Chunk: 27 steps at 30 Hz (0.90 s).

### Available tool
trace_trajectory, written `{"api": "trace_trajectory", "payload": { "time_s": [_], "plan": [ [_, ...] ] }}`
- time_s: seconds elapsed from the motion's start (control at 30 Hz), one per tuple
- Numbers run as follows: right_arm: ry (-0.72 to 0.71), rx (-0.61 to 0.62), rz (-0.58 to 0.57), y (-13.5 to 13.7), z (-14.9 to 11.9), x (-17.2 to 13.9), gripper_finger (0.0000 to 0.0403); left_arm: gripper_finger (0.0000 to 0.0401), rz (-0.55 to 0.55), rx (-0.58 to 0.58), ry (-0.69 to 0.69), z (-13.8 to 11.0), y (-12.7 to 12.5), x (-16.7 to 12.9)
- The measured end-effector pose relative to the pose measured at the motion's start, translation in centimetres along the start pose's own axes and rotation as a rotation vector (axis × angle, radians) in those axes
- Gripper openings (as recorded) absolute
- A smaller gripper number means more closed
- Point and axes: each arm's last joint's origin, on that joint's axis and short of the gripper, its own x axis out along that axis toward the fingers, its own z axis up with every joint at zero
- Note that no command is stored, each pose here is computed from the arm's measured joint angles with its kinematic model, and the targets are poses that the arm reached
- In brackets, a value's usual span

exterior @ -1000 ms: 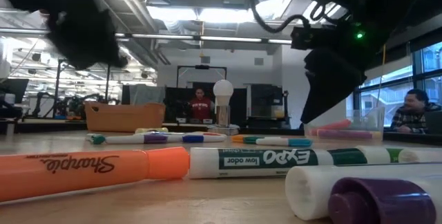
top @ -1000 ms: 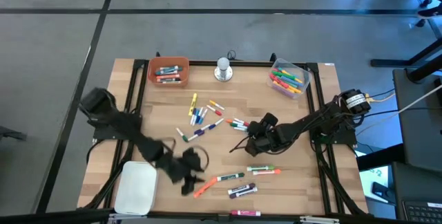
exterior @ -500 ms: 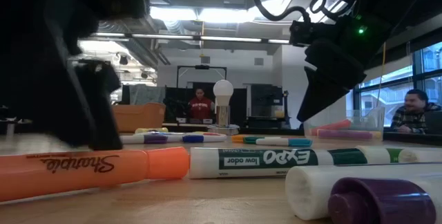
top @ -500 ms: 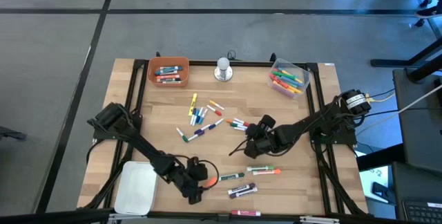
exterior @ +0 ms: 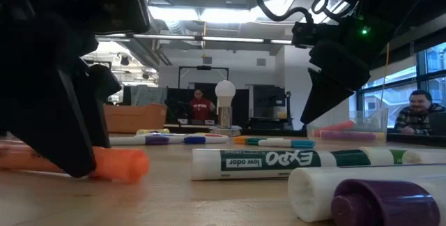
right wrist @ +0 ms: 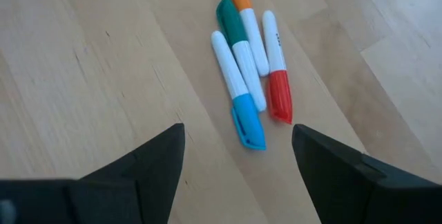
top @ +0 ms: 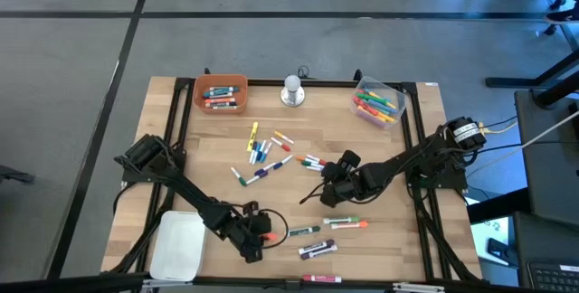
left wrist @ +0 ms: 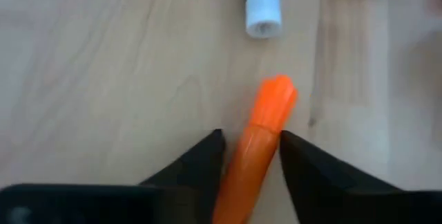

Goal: Pick & Place Markers
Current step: Put the large orange highlighter pen into the transparent bin

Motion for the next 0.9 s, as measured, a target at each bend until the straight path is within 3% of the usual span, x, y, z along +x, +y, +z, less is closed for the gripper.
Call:
{"api": "trace_trajectory", "payload": {
  "time_s": [0.17,0.3,0.53,0.67,0.9],
  "plan": [
    [0.0,-0.022,-0.007,0.0,0.0,0.0,0.0267,0.0058,0.035,0.07,0.002,0.1,0.4,0.1],
    [-0.002,-0.055,-0.069,-0.5,-0.2,-0.2,0.0267,0.0058,0.069,0.144,-0.003,1.3,1.7,0.0],
    [0.003,-0.008,-0.143,-3.3,0.0,-3.7,0.0267,0.0058,0.258,0.246,-0.071,6.3,7.4,-1.6],
    [-0.021,0.026,-0.079,-4.1,0.5,-5.4,0.0267,0.0058,0.243,0.273,-0.108,9.0,10.1,-1.8],
    [0.014,-0.031,-0.052,-3.8,0.6,-4.4,0.0267,0.0059,0.132,0.276,-0.239,12.5,13.6,0.0]
  ]
}}
